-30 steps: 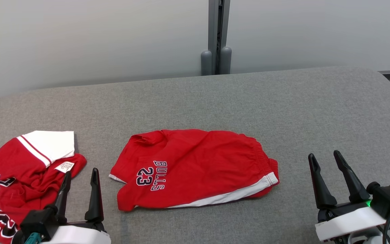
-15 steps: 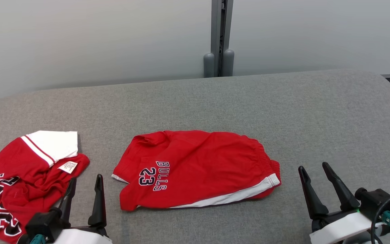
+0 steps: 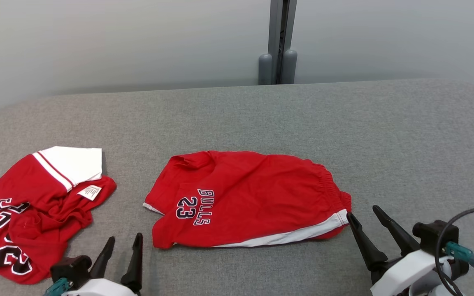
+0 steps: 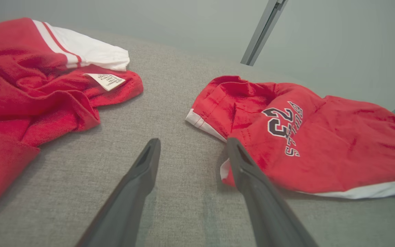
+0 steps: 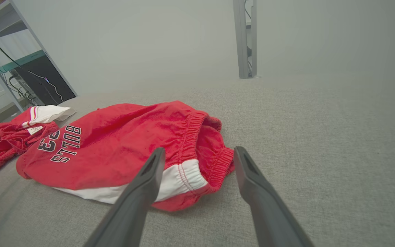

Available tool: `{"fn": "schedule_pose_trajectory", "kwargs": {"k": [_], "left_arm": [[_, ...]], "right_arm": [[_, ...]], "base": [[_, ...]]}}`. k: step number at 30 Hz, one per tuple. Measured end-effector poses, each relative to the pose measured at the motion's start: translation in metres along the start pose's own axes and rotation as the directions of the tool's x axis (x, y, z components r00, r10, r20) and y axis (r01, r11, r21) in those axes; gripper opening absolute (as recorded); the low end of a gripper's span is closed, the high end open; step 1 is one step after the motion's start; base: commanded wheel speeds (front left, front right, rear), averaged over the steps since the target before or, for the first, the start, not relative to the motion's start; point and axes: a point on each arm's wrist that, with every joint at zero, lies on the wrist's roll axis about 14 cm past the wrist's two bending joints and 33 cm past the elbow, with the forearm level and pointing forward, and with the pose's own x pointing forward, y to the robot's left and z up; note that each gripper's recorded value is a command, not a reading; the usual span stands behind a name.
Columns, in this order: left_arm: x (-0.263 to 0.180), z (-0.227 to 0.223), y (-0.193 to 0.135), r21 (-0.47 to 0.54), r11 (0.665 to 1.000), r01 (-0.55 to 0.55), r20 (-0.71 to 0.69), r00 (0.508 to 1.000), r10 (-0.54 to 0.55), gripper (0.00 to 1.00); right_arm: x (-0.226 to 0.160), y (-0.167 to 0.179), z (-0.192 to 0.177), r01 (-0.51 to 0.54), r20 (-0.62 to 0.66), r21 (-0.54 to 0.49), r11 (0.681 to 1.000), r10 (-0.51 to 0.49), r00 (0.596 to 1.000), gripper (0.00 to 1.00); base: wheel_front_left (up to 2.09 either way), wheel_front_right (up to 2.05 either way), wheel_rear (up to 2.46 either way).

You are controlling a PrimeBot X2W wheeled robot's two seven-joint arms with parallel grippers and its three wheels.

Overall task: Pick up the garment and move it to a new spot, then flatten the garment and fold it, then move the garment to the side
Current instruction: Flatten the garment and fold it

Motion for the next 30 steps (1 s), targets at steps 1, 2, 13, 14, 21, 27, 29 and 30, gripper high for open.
{"fn": "schedule_pose_trajectory", "kwargs": {"k": [1, 2, 13, 14, 21, 27, 29, 30], "left_arm": [[0.001, -0.002, -0.001, -0.033, 0.999, 0.000, -0.009, 1.000, -0.001, 1.00], [0.003, -0.003, -0.005, -0.047, 0.999, 0.014, -0.016, 1.000, -0.014, 1.00], [0.000, -0.033, -0.032, -0.044, 0.990, 0.131, -0.214, 0.967, -0.138, 1.00], [-0.001, -0.034, -0.033, -0.033, 0.988, 0.149, -0.228, 0.962, -0.153, 1.00], [0.003, -0.037, -0.040, 0.008, 0.969, 0.249, -0.314, 0.920, -0.234, 1.00], [0.013, -0.044, -0.039, 0.041, 0.958, 0.284, -0.365, 0.897, -0.250, 1.00], [0.016, -0.048, -0.041, 0.060, 0.951, 0.304, -0.383, 0.886, -0.259, 1.00], [0.017, -0.050, -0.043, 0.059, 0.948, 0.313, -0.391, 0.881, -0.266, 1.00]], "right_arm": [[0.002, 0.001, -0.003, -0.010, -0.018, 0.003, 1.000, 0.010, 1.000, 1.00], [0.004, 0.002, -0.004, -0.021, -0.034, 0.002, 1.000, 0.021, 0.999, 1.00], [0.025, 0.014, -0.029, -0.118, -0.223, 0.023, 0.993, 0.120, 0.967, 1.00], [0.026, 0.016, -0.031, -0.127, -0.239, 0.026, 0.992, 0.130, 0.962, 1.00], [0.033, 0.022, -0.040, -0.166, -0.293, 0.048, 0.985, 0.173, 0.941, 1.00], [0.035, 0.022, -0.041, -0.174, -0.303, 0.057, 0.983, 0.183, 0.935, 1.00], [0.036, 0.022, -0.041, -0.174, -0.303, 0.060, 0.983, 0.184, 0.935, 1.00], [0.035, 0.022, -0.042, -0.175, -0.304, 0.061, 0.983, 0.185, 0.934, 1.00]], "base": [[0.00, 0.00, 0.00], [0.00, 0.00, 0.00], [0.00, 0.00, 0.00], [0.00, 0.00, 0.00], [0.00, 0.00, 0.00], [0.00, 0.00, 0.00], [0.00, 0.00, 0.00], [0.00, 0.00, 0.00]]}}
